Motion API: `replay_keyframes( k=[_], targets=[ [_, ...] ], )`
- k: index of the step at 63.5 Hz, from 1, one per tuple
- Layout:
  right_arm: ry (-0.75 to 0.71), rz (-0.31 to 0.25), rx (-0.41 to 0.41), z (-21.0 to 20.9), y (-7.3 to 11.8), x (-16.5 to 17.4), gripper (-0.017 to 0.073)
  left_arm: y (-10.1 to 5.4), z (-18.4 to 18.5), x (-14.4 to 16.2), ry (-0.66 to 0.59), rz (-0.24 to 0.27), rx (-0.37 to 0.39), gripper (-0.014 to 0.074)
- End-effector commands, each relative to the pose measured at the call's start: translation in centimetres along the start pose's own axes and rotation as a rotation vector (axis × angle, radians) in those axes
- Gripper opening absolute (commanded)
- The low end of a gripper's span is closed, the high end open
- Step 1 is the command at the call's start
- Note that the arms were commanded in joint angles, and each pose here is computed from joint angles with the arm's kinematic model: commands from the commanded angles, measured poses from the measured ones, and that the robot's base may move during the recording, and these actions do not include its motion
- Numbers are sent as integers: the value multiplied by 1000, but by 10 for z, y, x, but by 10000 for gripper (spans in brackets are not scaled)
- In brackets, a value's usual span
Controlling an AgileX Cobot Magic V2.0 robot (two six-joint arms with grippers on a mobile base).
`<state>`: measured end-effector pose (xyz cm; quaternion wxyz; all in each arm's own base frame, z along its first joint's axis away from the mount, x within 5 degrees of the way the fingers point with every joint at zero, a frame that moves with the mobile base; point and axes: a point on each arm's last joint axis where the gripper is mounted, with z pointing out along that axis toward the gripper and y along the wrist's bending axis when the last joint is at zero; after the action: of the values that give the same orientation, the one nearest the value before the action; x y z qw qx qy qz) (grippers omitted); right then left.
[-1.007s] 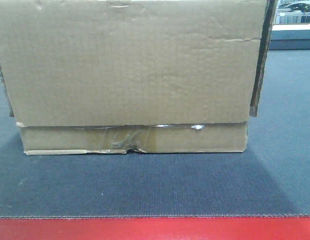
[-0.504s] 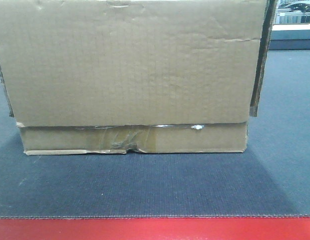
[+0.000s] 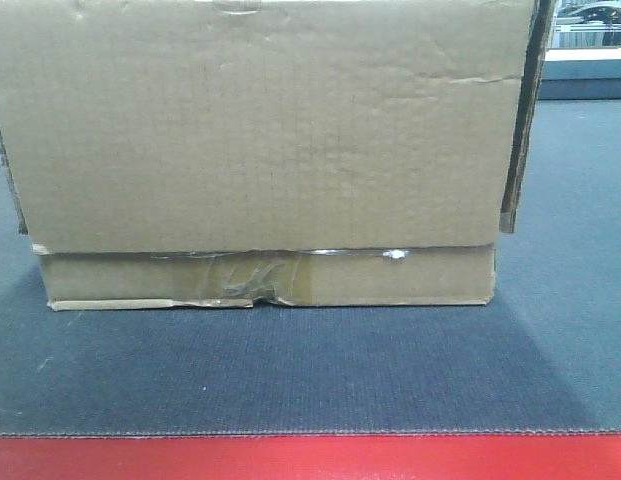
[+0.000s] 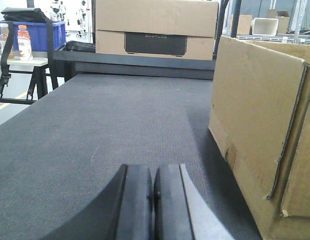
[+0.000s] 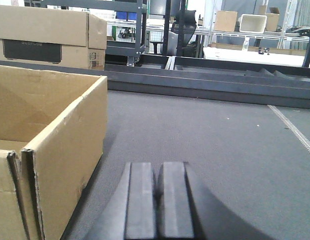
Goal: Grab carton from right shelf to conveyor
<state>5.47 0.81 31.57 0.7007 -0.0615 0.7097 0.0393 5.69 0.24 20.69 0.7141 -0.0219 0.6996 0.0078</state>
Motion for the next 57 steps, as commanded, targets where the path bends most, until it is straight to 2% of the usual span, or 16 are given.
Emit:
replay_keyframes(
  k=[1, 21, 31, 40, 57],
  targets=[
    [-26, -14, 5, -1, 0, -1, -69, 0, -1, -3, -35, -2, -4, 15],
    [-32, -25, 19, -1, -1, -2, -69, 0, -1, -3, -35, -2, -4, 15],
    [-25, 38, 94, 0, -5, 5, -69, 0, -1, -3, -35, -2, -4, 15],
    [-21, 51, 149, 0, -7, 34, -69, 0, -1, -3, -35, -2, -4, 15],
    [-28, 52, 131, 2, -4, 107, -69, 0, -1, -3, -35, -2, -4, 15]
  ],
)
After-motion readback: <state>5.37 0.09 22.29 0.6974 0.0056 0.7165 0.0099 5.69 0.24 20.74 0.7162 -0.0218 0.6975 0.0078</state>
